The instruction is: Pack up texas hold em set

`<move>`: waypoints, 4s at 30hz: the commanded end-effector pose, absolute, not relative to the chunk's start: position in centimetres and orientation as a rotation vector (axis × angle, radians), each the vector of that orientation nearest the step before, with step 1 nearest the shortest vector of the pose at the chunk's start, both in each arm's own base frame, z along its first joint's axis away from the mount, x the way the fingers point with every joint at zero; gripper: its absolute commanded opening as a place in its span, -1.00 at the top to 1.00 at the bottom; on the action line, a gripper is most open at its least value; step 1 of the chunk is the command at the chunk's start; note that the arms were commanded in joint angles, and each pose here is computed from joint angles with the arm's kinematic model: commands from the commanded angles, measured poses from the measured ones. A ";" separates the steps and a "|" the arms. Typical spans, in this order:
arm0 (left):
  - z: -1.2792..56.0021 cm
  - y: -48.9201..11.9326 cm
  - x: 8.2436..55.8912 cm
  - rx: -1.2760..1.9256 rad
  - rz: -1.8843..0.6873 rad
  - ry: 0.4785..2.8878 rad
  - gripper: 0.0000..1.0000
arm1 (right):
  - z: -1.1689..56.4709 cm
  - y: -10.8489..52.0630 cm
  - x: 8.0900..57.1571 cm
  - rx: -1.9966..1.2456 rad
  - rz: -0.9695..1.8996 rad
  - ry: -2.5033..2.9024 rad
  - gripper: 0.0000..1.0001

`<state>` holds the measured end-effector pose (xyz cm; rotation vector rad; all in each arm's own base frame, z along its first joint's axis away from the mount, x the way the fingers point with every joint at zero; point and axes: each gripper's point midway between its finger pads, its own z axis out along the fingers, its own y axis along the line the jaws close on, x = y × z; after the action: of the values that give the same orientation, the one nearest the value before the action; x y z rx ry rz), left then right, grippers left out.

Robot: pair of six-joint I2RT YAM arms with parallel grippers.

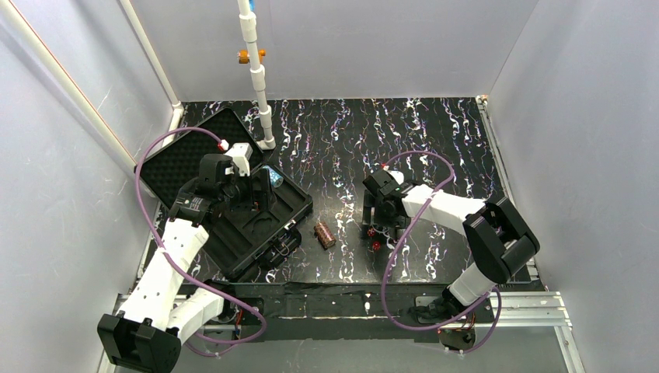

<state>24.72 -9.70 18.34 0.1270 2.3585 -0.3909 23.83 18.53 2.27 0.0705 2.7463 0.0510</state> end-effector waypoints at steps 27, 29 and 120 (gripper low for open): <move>18.4 -9.2 24.3 0.145 -0.348 2.347 -0.97 | 5.4 19.1 27.7 -0.020 -0.027 2.639 0.06; 18.6 -8.9 24.3 0.139 -0.333 2.339 -0.97 | 6.4 19.3 28.3 -0.030 -0.019 2.615 0.06; 27.3 4.2 20.1 -0.362 0.226 1.787 -0.97 | 9.2 54.3 18.9 -0.950 0.694 2.365 0.06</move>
<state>19.89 4.01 27.48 -0.3630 1.7860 0.2081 19.69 53.37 8.70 -0.9175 2.3907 0.6804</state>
